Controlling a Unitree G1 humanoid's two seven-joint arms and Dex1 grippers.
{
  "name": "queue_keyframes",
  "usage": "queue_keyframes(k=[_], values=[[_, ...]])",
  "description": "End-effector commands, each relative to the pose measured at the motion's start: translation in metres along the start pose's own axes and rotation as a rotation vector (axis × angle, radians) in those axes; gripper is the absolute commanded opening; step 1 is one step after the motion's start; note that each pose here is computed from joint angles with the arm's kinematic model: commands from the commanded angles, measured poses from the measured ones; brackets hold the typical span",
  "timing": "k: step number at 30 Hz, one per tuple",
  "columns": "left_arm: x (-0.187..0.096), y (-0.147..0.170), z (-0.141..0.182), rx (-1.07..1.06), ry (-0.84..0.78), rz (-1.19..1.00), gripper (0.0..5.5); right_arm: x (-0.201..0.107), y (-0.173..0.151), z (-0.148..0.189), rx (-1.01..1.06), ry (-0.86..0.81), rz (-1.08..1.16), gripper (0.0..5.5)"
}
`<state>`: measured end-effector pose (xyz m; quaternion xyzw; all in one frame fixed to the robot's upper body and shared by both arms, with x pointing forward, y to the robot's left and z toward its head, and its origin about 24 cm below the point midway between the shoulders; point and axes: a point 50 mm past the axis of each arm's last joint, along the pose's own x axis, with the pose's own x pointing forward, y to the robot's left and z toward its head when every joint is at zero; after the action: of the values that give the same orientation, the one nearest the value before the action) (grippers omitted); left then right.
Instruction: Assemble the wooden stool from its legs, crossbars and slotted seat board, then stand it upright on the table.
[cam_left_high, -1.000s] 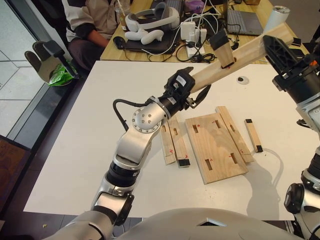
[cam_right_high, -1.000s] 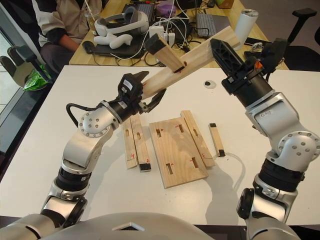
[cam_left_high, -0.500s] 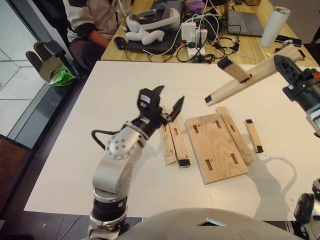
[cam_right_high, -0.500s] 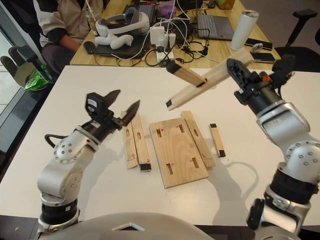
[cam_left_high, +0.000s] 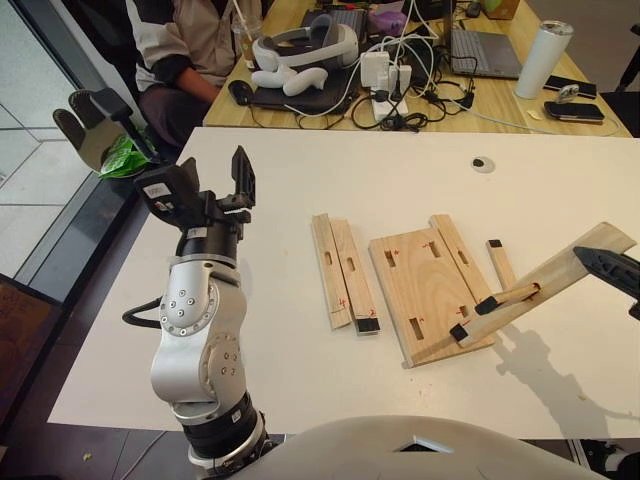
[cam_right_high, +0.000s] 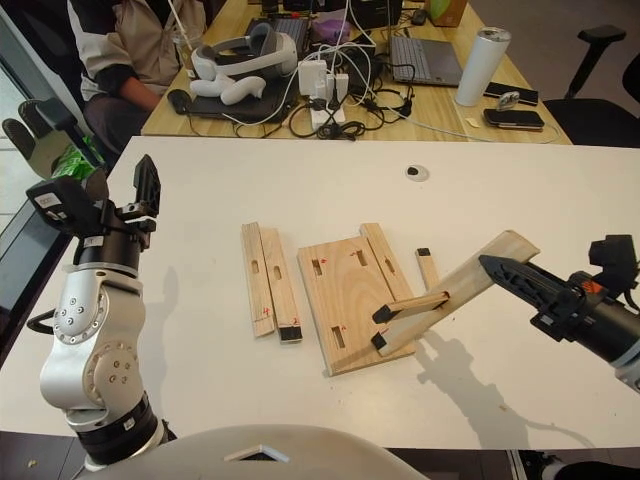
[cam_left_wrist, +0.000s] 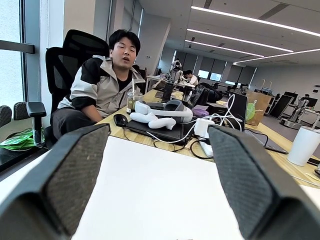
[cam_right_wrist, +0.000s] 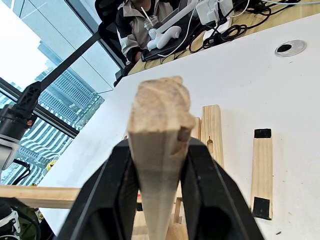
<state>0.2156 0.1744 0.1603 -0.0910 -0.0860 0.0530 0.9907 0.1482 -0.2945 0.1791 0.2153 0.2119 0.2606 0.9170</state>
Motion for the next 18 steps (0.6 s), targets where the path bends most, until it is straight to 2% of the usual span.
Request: queue_keyframes(k=[1, 13, 18], values=[[-0.005, -0.006, -0.003, -0.009, 0.010, 0.008, 3.62, 0.004, -0.005, 0.009, -0.070, 0.005, -0.032, 1.01], [-0.004, -0.013, -0.007, 0.003, 0.022, -0.028, 3.62, 0.024, 0.007, -0.021, -0.021, -0.128, -0.063, 1.01], [-0.002, -0.014, -0.007, 0.016, 0.015, -0.037, 3.62, 0.035, 0.011, -0.023, -0.017, -0.194, -0.091, 1.01]])
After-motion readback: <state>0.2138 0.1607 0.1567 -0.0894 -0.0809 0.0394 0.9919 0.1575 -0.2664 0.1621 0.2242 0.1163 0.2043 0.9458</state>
